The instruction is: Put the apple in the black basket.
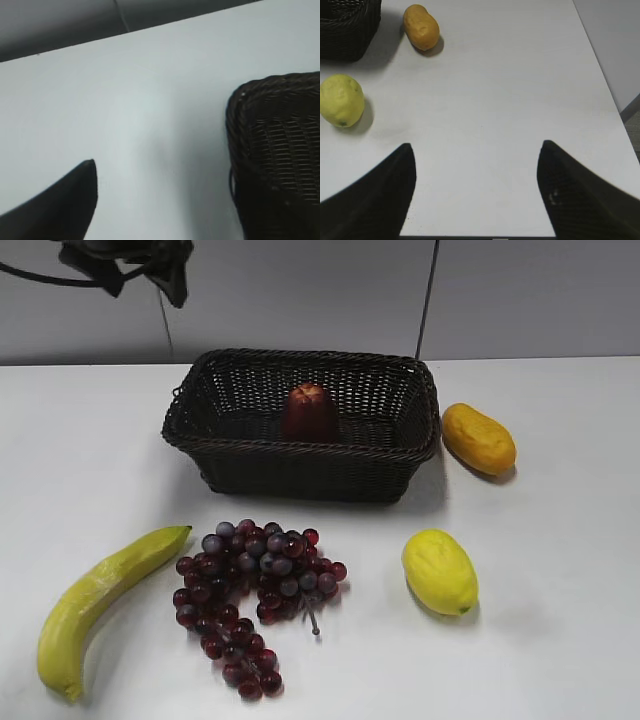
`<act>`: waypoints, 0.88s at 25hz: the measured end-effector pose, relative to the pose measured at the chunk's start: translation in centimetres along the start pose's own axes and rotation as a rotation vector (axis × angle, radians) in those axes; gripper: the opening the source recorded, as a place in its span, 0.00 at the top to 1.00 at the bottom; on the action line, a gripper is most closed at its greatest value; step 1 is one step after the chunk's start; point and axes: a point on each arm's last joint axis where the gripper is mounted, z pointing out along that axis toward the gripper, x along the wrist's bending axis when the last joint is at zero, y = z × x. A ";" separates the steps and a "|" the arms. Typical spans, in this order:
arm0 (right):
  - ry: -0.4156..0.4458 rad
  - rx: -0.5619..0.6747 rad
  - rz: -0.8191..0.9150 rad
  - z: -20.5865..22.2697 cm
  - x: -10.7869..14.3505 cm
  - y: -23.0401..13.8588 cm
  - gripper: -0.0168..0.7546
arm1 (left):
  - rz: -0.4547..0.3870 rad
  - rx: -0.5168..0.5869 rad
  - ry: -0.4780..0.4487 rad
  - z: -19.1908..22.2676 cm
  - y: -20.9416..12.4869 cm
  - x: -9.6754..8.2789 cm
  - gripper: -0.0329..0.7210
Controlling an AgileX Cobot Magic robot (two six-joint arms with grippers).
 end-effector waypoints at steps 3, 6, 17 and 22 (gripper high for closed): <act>0.000 0.000 0.000 0.0 0.0 0.0 0.24 | -0.051 0.003 0.020 -0.1 -0.2 2.4 0.11; 0.000 0.000 0.000 0.0 0.0 0.0 0.24 | -0.105 0.000 0.030 -0.4 -0.6 4.6 0.13; 0.000 0.000 0.000 0.0 0.0 0.0 0.24 | -0.138 0.174 0.101 -3.9 -7.9 6.4 0.18; 0.000 0.000 0.000 0.0 0.0 0.0 0.24 | -0.126 0.213 0.121 -7.1 -13.0 5.2 0.18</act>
